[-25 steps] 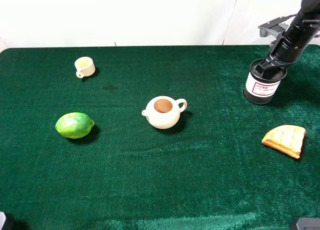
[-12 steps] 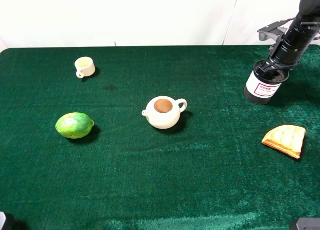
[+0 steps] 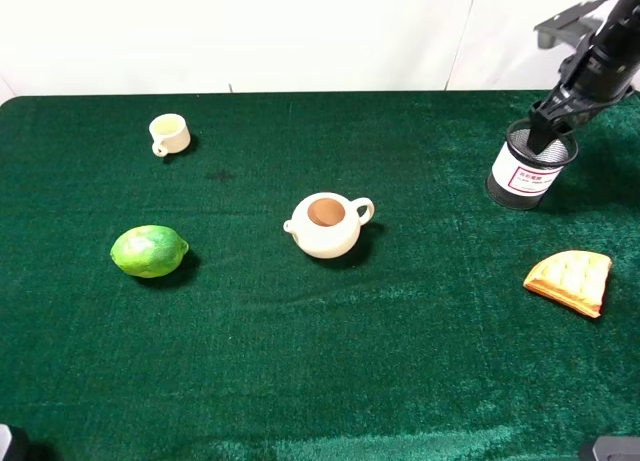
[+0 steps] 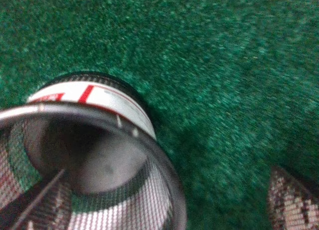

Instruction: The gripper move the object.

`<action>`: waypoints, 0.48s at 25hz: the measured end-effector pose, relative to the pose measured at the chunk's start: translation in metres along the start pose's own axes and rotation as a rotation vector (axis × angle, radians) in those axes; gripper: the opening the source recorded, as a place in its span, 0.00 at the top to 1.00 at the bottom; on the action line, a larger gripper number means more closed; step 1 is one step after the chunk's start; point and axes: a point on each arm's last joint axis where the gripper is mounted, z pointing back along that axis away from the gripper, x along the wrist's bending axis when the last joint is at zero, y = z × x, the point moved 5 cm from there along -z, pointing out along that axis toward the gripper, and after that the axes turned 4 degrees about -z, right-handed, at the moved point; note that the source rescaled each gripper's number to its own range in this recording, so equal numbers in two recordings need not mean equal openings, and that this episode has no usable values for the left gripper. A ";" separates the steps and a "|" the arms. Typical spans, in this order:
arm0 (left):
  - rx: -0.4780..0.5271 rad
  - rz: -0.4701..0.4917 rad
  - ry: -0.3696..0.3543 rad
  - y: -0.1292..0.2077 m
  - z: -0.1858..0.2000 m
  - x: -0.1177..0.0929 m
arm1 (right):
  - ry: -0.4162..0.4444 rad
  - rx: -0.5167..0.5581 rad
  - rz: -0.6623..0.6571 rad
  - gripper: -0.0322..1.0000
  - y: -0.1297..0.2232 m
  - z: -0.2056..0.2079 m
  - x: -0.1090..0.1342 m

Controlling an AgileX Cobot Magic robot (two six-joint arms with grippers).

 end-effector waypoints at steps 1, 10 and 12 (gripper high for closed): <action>0.000 0.000 0.000 0.000 0.000 0.000 | 0.004 -0.002 -0.006 0.11 0.001 0.006 0.000; 0.000 0.000 0.000 0.000 0.000 0.000 | 0.027 -0.058 -0.101 0.00 0.013 0.081 0.004; 0.000 0.000 0.000 0.000 0.000 0.000 | 0.019 -0.061 -0.123 0.00 0.020 0.100 0.009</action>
